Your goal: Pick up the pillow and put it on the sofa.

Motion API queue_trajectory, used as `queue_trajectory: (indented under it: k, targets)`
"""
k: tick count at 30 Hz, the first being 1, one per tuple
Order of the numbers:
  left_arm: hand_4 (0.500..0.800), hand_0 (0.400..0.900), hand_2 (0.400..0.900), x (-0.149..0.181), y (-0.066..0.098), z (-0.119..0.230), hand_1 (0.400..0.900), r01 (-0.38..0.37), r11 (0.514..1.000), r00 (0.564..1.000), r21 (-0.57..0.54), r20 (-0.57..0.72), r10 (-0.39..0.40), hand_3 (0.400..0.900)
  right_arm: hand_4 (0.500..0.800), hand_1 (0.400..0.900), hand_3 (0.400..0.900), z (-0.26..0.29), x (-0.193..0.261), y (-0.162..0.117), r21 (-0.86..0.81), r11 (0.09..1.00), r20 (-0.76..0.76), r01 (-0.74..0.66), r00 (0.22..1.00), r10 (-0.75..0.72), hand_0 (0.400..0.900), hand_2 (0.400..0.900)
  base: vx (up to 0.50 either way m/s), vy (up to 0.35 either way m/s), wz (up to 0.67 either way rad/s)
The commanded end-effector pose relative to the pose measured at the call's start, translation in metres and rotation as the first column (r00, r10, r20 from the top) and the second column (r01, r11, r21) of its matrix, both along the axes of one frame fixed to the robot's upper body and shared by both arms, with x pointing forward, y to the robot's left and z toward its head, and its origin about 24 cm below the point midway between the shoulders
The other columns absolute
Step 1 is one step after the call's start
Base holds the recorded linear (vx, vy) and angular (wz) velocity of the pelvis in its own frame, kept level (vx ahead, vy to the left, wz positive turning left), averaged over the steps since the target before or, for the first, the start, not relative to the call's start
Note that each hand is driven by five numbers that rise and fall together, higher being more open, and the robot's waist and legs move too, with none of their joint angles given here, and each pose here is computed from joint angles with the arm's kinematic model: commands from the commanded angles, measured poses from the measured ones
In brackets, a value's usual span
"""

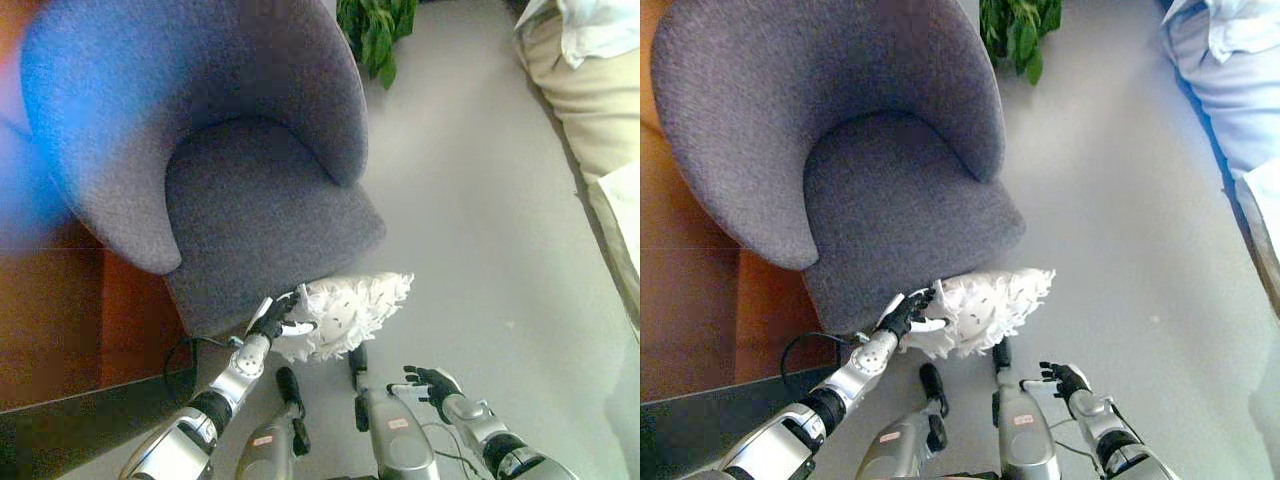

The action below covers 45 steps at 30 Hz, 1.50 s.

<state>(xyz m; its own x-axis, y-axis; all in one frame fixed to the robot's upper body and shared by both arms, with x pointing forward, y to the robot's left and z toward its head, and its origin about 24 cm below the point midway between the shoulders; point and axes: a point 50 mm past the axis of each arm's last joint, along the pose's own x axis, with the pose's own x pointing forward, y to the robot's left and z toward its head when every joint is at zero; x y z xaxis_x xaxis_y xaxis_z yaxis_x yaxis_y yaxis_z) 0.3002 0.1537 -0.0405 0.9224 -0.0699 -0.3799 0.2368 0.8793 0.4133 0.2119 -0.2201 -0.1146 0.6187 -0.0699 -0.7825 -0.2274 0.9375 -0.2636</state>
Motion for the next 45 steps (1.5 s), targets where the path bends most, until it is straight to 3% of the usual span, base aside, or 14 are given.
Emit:
queue_trajectory:
  k: [1,15,45]
  targets:
    - [0.800,0.900,0.900,0.027,0.002,0.035,0.900,-0.031,0.999,0.985,0.008,0.171,0.029,0.900,0.800,0.900,0.900,0.008,0.007,-0.004,-0.028,0.999,0.044,-0.023,0.999,0.024,0.900,0.900,-0.044,-0.033,-0.06]
    - [0.800,0.900,0.900,0.050,-0.001,0.067,0.900,-0.050,0.996,0.955,0.069,0.296,0.027,0.900,0.800,0.900,0.900,0.021,0.029,0.003,-0.013,1.000,0.123,-0.019,0.992,0.020,0.900,0.900,-0.047,-0.026,0.00]
    - [0.800,0.900,0.900,0.069,0.001,0.081,0.900,-0.052,0.992,0.975,0.113,0.222,0.025,0.900,0.800,0.900,0.900,0.056,0.075,0.030,-0.032,0.997,0.273,-0.077,0.959,0.082,0.900,0.900,-0.016,-0.004,0.00]
